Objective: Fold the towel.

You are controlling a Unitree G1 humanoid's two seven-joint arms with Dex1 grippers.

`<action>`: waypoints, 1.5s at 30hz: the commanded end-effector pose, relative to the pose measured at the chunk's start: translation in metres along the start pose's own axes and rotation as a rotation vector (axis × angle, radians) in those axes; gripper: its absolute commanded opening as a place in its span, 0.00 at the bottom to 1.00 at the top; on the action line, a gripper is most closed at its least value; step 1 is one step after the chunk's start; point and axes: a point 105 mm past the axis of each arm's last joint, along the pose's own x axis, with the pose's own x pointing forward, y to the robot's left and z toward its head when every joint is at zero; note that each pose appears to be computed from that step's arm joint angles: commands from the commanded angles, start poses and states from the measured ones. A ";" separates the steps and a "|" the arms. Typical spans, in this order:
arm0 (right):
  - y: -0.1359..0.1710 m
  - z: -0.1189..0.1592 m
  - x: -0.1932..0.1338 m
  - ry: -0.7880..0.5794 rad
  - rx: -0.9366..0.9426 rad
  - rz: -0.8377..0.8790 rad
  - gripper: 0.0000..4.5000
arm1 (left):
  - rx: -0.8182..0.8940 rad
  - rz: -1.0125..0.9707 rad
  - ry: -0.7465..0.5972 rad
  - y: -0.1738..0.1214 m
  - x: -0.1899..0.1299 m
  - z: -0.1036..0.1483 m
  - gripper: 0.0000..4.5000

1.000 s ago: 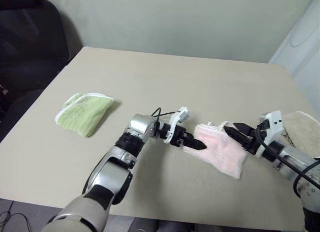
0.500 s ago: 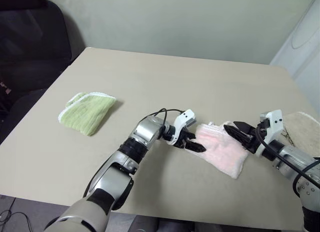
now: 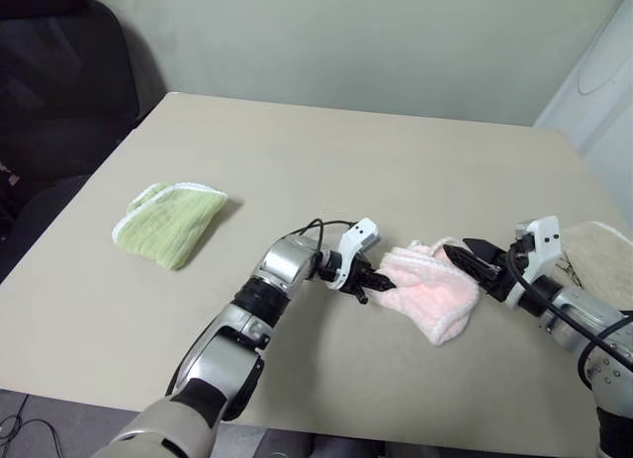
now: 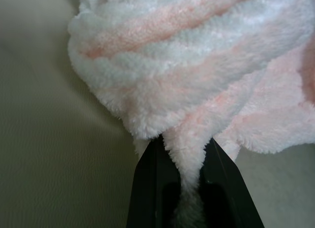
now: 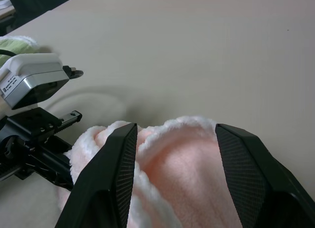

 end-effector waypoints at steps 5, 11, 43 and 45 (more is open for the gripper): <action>-0.003 0.015 -0.005 -0.053 -0.032 -0.020 0.59 | -0.084 0.048 -0.196 0.006 -0.038 0.034 0.00; -0.011 0.028 -0.004 -0.097 -0.031 -0.043 0.59 | -0.088 0.210 -0.237 0.026 -0.072 0.033 0.00; -0.009 0.033 0.014 -0.091 -0.041 0.016 0.59 | -0.175 0.711 -0.478 0.078 -0.211 0.030 0.00; -0.008 0.032 0.016 -0.089 -0.040 0.019 0.59 | -0.167 0.711 -0.442 0.077 -0.208 0.025 0.00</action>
